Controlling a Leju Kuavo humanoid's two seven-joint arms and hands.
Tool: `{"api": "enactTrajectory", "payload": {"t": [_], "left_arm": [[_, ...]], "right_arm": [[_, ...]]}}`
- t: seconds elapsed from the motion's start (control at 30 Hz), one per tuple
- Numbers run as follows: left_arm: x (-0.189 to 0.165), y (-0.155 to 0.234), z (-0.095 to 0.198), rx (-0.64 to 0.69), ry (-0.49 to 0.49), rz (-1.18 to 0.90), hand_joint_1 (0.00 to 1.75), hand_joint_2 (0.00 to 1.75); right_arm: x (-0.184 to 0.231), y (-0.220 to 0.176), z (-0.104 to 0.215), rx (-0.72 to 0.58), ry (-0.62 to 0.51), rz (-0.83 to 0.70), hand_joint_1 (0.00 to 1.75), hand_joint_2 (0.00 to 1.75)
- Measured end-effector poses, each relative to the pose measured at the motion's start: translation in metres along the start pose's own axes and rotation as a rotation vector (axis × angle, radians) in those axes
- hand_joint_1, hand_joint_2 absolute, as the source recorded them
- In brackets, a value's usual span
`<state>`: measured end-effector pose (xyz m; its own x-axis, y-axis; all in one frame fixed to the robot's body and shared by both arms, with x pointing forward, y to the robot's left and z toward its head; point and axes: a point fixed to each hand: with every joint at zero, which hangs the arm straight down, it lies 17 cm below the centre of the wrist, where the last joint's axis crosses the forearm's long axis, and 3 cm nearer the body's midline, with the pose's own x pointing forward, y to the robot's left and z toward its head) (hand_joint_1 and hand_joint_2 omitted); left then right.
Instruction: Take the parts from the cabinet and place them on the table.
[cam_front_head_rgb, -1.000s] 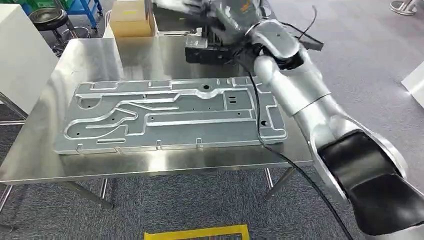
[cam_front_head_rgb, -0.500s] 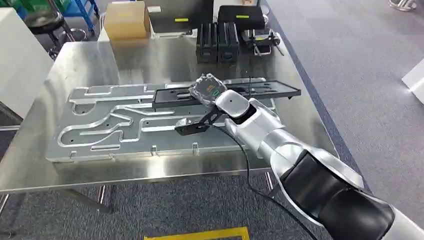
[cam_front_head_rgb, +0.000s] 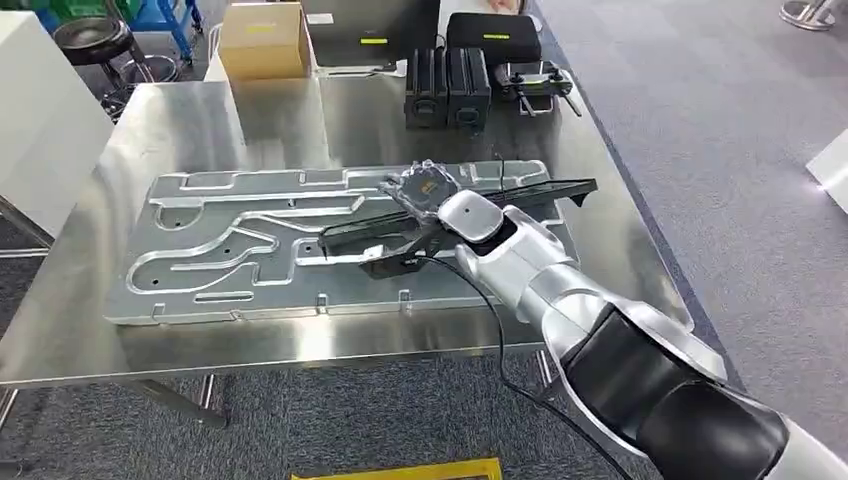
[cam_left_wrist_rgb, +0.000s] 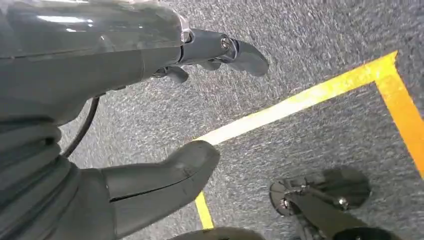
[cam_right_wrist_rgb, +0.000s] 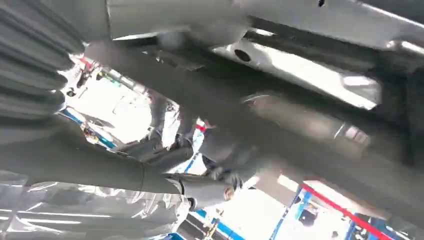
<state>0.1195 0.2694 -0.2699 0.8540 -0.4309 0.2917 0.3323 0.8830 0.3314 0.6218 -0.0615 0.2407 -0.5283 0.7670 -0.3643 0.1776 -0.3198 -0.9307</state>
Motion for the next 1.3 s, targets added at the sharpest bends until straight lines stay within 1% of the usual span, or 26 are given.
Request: {"api": "enactTrajectory", "payload": {"t": [0.2, 0.3, 0.4, 0.47, 0.57, 0.67, 0.73, 0.83, 0.93, 0.97, 1.03, 1.1, 1.2, 1.3], "left_arm": [[-0.005, -0.001, 0.0, -0.012, 0.027, -0.004, 0.0, 0.0], [-0.008, -0.002, 0.0, -0.019, 0.04, 0.003, 0.0, 0.0], [-0.011, -0.002, 0.001, -0.022, 0.049, 0.022, 0.0, 0.0], [-0.011, -0.002, 0.001, -0.024, 0.049, 0.034, 0.0, 0.0], [-0.014, -0.004, 0.002, -0.031, 0.054, 0.047, 0.0, 0.0], [-0.017, -0.007, 0.002, -0.038, 0.066, 0.058, 0.0, 0.0], [-0.018, -0.008, 0.003, -0.043, 0.069, 0.06, 0.0, 0.0], [-0.02, -0.01, 0.004, -0.044, 0.07, 0.07, 0.0, 0.0], [-0.02, -0.01, 0.004, -0.043, 0.067, 0.072, 0.0, 0.0], [-0.018, -0.012, 0.005, -0.045, 0.063, 0.074, 0.0, 0.0], [-0.018, -0.012, 0.005, -0.038, 0.057, 0.081, 0.0, 0.0], [-0.015, -0.011, 0.005, -0.031, 0.046, 0.095, 0.0, 0.0], [-0.014, -0.008, 0.004, -0.012, 0.031, 0.111, 0.0, 0.0], [-0.014, -0.005, 0.004, 0.002, 0.029, 0.126, 0.0, 0.0]], "right_arm": [[-0.004, 0.004, 0.001, 0.015, 0.02, -0.003, 0.0, 0.0], [-0.007, 0.012, 0.004, 0.031, 0.028, 0.003, 0.0, 0.0], [-0.019, 0.018, 0.007, 0.04, 0.059, 0.021, 0.0, 0.0], [-0.036, 0.02, 0.011, 0.04, 0.094, 0.024, 0.0, 0.0], [-0.079, 0.025, 0.023, 0.029, 0.18, 0.004, 0.0, 0.0], [-0.146, 0.027, 0.047, 0.001, 0.295, -0.002, 0.0, 0.0], [-0.193, 0.026, 0.07, -0.032, 0.344, 0.005, 0.0, 0.0], [-0.24, 0.036, 0.108, -0.087, 0.38, 0.005, 0.0, 0.0], [-0.281, 0.056, 0.165, -0.168, 0.445, -0.025, 0.0, 0.0], [-0.286, 0.063, 0.181, -0.189, 0.46, -0.033, 0.0, 0.0], [-0.285, 0.089, 0.217, -0.193, 0.486, -0.045, 0.0, 0.0], [-0.277, 0.11, 0.248, -0.199, 0.507, -0.057, 0.0, 0.0], [-0.26, 0.123, 0.298, -0.273, 0.561, -0.089, 0.0, 0.0], [-0.24, 0.131, 0.358, -0.358, 0.622, -0.131, 0.0, 0.0]]}}
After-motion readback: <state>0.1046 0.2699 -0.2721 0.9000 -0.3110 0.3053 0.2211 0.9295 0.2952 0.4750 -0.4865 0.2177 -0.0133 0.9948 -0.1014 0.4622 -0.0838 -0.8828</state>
